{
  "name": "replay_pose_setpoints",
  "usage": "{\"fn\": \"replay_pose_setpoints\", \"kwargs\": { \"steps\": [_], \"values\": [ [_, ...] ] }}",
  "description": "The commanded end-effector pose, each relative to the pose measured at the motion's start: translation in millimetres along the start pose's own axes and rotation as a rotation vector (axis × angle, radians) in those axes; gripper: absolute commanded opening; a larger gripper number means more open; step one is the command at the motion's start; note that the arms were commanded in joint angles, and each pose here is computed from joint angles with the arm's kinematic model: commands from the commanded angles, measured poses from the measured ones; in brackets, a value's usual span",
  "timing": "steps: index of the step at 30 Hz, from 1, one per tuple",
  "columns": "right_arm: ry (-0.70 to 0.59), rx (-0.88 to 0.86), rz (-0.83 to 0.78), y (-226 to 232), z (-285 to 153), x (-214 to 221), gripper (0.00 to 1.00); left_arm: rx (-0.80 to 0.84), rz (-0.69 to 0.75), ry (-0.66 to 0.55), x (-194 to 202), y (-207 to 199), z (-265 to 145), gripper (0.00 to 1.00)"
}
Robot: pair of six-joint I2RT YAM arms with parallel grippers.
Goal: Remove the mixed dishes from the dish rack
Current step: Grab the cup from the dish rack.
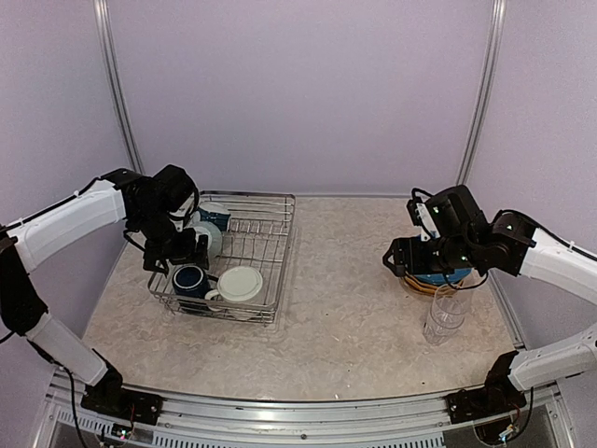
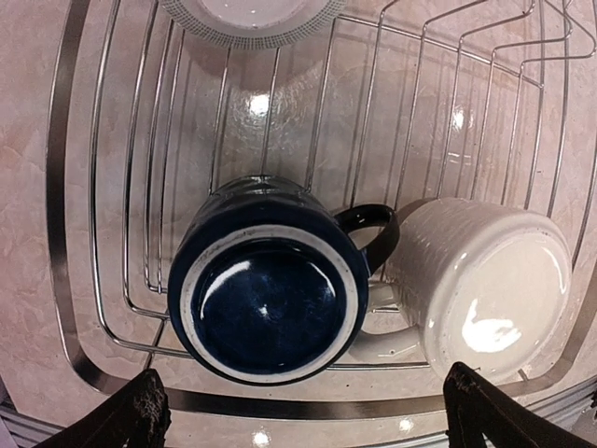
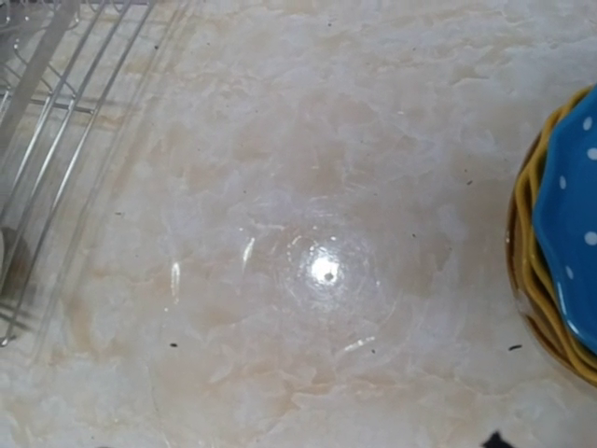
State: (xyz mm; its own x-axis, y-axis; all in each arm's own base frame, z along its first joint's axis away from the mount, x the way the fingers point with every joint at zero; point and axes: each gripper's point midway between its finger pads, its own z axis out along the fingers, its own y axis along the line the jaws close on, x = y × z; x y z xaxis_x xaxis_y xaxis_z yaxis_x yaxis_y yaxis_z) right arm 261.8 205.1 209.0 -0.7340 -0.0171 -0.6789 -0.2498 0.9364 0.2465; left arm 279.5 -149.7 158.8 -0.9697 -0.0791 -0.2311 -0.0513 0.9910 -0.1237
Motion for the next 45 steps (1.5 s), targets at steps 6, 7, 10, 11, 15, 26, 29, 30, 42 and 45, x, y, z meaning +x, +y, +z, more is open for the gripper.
{"fn": "replay_pose_setpoints", "kwargs": {
  "steps": [6,7,10,11,15,26,29,30,42,45],
  "values": [
    [0.012,-0.010,0.014,1,7,3,0.83,-0.080,-0.019,0.050,-1,18,27,0.99],
    [0.010,-0.008,0.013,1,7,2,0.83,-0.083,-0.017,0.059,0,18,32,0.99],
    [0.006,-0.001,0.011,0,6,1,0.83,-0.089,-0.010,0.081,-1,16,45,0.99],
    [0.007,-0.002,0.010,0,6,1,0.83,-0.094,-0.008,0.089,0,16,48,0.99],
    [0.007,-0.005,0.014,1,6,0,0.83,-0.094,0.000,0.109,1,15,60,0.99],
    [0.010,-0.013,0.022,2,9,2,0.84,-0.132,0.016,0.139,5,17,74,0.98],
    [0.013,-0.021,0.022,3,10,3,0.84,-0.139,0.020,0.139,5,17,75,0.91],
    [0.015,-0.023,0.021,4,10,3,0.84,-0.140,0.020,0.137,5,16,74,0.87],
    [0.005,-0.014,0.023,3,9,-1,0.84,-0.100,0.022,0.023,-16,9,33,0.57],
    [0.004,-0.012,0.023,3,10,-2,0.84,-0.029,0.017,-0.018,-22,1,16,0.47]
  ]
}}
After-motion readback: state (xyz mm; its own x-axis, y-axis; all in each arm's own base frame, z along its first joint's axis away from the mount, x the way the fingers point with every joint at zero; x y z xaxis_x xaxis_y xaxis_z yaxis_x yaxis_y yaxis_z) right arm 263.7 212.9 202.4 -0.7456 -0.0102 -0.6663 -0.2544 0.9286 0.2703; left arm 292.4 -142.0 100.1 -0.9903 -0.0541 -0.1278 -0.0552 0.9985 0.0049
